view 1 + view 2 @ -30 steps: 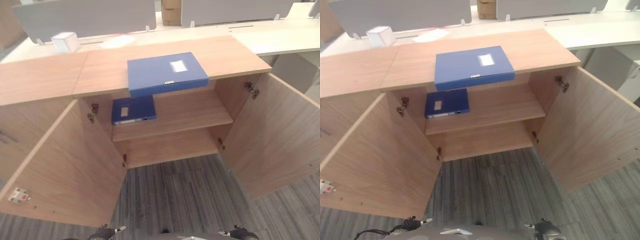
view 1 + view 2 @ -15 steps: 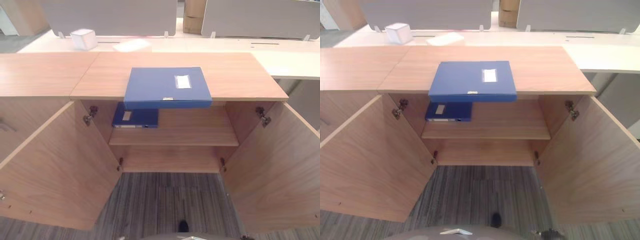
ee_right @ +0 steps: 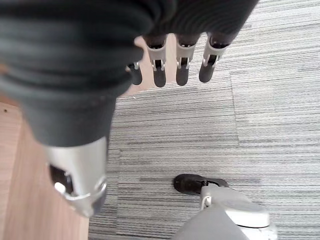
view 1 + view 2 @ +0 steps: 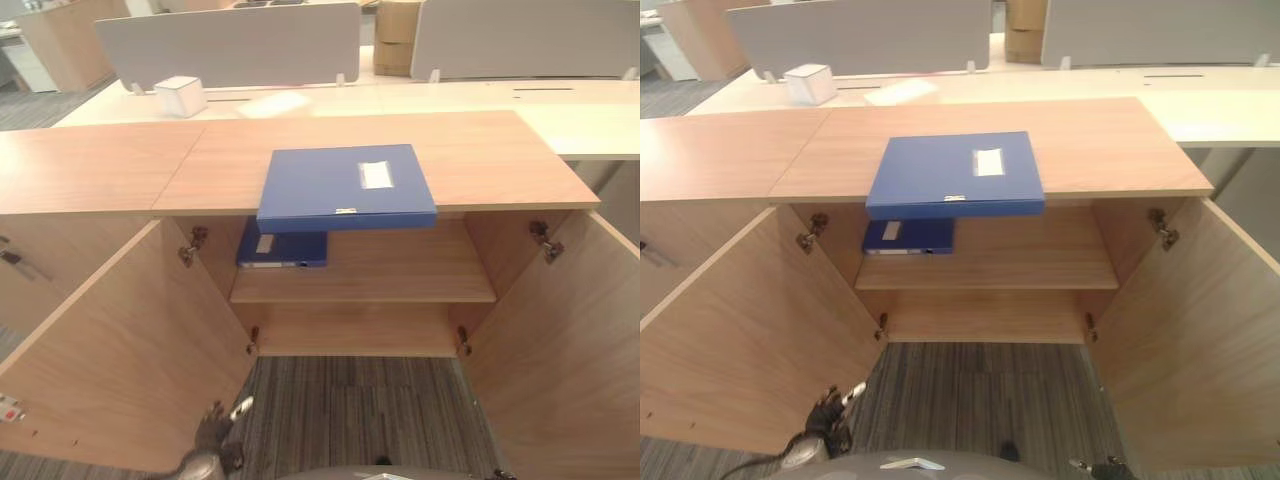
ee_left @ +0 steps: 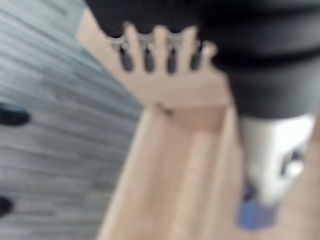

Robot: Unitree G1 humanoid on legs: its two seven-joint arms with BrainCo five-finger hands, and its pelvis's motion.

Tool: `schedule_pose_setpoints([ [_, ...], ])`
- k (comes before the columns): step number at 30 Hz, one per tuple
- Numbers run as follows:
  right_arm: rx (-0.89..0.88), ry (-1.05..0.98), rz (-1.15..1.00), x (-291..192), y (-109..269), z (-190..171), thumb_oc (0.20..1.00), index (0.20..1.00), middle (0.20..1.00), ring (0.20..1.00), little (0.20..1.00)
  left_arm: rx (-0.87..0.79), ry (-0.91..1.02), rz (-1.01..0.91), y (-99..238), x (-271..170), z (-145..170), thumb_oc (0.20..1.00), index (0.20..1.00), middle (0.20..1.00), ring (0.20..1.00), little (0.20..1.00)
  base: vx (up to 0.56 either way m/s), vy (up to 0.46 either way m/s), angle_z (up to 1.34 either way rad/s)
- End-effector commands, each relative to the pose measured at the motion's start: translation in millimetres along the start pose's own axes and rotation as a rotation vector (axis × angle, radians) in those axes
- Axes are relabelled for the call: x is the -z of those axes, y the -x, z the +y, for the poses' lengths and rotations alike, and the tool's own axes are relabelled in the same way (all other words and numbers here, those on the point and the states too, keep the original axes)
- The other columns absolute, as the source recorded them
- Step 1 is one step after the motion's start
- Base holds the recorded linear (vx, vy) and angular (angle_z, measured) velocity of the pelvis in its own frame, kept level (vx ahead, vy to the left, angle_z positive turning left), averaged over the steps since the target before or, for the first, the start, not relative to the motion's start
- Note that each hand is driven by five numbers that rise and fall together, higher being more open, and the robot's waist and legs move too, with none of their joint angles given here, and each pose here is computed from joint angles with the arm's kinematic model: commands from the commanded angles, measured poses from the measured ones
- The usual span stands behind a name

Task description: Put the empty folder in the office cabinet

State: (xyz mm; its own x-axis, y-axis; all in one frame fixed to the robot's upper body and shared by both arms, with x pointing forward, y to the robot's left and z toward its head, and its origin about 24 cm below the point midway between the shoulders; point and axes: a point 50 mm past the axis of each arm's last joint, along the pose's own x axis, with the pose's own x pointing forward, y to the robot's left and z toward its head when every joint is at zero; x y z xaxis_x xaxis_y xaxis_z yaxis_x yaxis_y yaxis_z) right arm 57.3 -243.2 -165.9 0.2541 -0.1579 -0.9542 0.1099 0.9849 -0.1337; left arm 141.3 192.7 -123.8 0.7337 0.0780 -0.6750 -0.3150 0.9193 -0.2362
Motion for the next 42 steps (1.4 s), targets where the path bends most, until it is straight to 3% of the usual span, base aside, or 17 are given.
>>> schedule_pose_setpoints([
  [1, 0.045, -0.006, -0.063, -25, -2, -8, 1.0, 1.0, 1.0, 1.0, 1.0, -0.042, 0.057, -0.202, -11, -53, 5, 1.0, 1.0, 1.0, 1.0, 1.0, 0.01, 0.009, -0.04],
  [5, 0.046, -0.014, -0.048, -21, -2, -6, 1.0, 1.0, 1.0, 1.0, 1.0, -0.023, 0.104, -0.365, -6, -86, -4, 1.0, 1.0, 1.0, 1.0, 1.0, 0.01, 0.005, -0.04],
  [10, 0.04, -0.049, -0.042, -20, -2, 0, 1.0, 1.0, 1.0, 1.0, 1.0, -0.004, -0.002, -0.631, 6, -145, -19, 1.0, 1.0, 1.0, 1.0, 1.0, 0.0, 0.001, -0.01],
  [14, 0.028, -0.091, -0.033, -13, -2, 4, 1.0, 1.0, 1.0, 1.0, 1.0, -0.055, -0.323, -0.932, 30, -210, -31, 1.0, 1.0, 1.0, 1.0, 1.0, 0.0, 0.0, 0.0],
  [21, -0.009, -0.064, -0.027, -9, -2, 6, 1.0, 1.0, 1.0, 1.0, 1.0, -0.167, -0.876, -1.262, 75, -277, -44, 1.0, 1.0, 1.0, 1.0, 1.0, -0.01, 0.007, -0.07],
  [37, -0.062, -0.004, -0.011, -3, -1, 11, 1.0, 1.0, 1.0, 1.0, 1.0, -0.103, -1.731, -1.537, 129, -307, -87, 1.0, 1.0, 1.0, 1.0, 1.0, 0.0, 0.001, -0.01],
  [42, -0.072, 0.007, -0.003, 1, -1, 15, 1.0, 1.0, 1.0, 1.0, 1.0, -0.057, -1.803, -1.588, 138, -298, -96, 1.0, 1.0, 1.0, 1.0, 1.0, 0.0, 0.0, 0.0],
])
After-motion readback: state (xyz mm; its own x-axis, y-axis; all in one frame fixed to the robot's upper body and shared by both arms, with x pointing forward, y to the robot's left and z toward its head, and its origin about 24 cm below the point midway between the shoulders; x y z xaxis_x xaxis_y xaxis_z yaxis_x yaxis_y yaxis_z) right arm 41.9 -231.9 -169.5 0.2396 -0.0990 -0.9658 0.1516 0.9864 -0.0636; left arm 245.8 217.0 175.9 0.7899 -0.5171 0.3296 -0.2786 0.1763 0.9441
